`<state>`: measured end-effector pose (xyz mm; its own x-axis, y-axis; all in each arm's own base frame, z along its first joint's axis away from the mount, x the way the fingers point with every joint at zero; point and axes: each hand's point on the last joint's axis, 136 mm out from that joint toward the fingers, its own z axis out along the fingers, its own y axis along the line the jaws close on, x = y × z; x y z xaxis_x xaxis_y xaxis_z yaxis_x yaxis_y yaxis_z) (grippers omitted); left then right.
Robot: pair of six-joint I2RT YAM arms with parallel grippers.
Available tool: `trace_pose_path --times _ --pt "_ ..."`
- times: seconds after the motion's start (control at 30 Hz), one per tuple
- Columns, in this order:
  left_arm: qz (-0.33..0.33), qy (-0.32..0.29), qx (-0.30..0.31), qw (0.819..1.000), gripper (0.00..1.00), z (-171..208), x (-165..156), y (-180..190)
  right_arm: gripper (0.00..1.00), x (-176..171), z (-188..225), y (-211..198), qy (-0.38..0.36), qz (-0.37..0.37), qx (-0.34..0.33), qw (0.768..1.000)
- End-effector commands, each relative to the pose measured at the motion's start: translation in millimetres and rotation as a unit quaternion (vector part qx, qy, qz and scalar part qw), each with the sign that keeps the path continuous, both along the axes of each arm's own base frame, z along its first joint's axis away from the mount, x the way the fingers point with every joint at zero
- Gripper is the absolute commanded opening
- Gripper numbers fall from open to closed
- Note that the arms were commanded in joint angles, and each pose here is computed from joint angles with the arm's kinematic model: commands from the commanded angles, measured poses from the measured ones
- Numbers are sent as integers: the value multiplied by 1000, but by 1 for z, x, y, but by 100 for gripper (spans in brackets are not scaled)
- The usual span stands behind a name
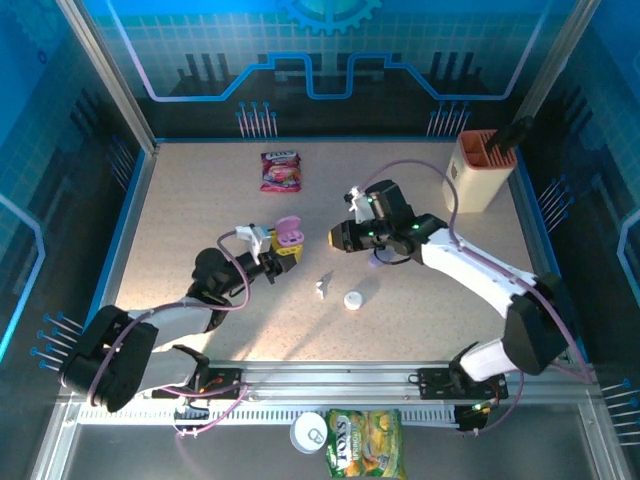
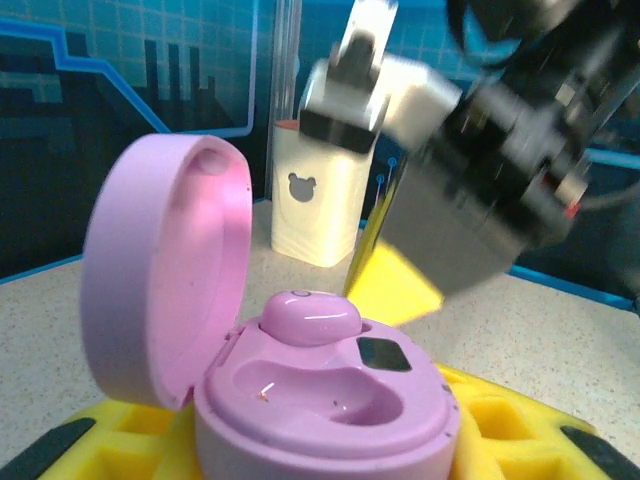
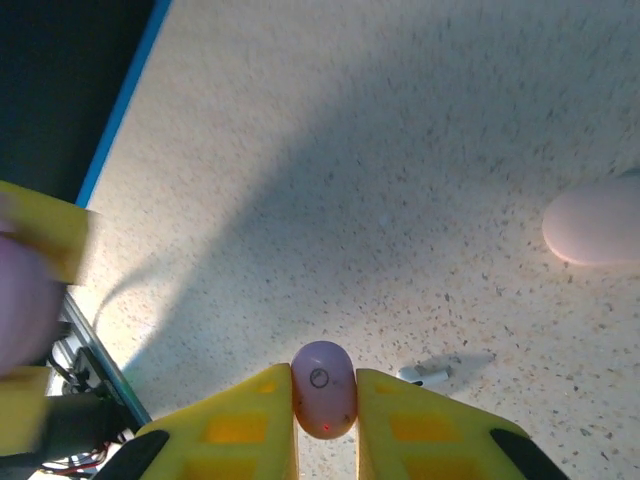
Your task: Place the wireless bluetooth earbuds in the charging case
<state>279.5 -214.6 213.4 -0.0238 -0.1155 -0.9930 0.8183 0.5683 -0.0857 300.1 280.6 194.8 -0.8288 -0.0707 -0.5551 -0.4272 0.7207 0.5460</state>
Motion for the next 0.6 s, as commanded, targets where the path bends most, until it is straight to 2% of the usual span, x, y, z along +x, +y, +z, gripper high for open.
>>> trace_pose_path --times 0.0,0.2,0.57 --pt "42 -47 29 998 33 8 16 -5 17 -1 33 -13 -36 -10 -13 999" --pt "65 -63 38 995 32 7 25 -14 17 -15 72 9 -67 41 -5 997" --pt "52 -67 30 996 32 7 28 -27 17 -18 82 61 -84 94 -2 992"
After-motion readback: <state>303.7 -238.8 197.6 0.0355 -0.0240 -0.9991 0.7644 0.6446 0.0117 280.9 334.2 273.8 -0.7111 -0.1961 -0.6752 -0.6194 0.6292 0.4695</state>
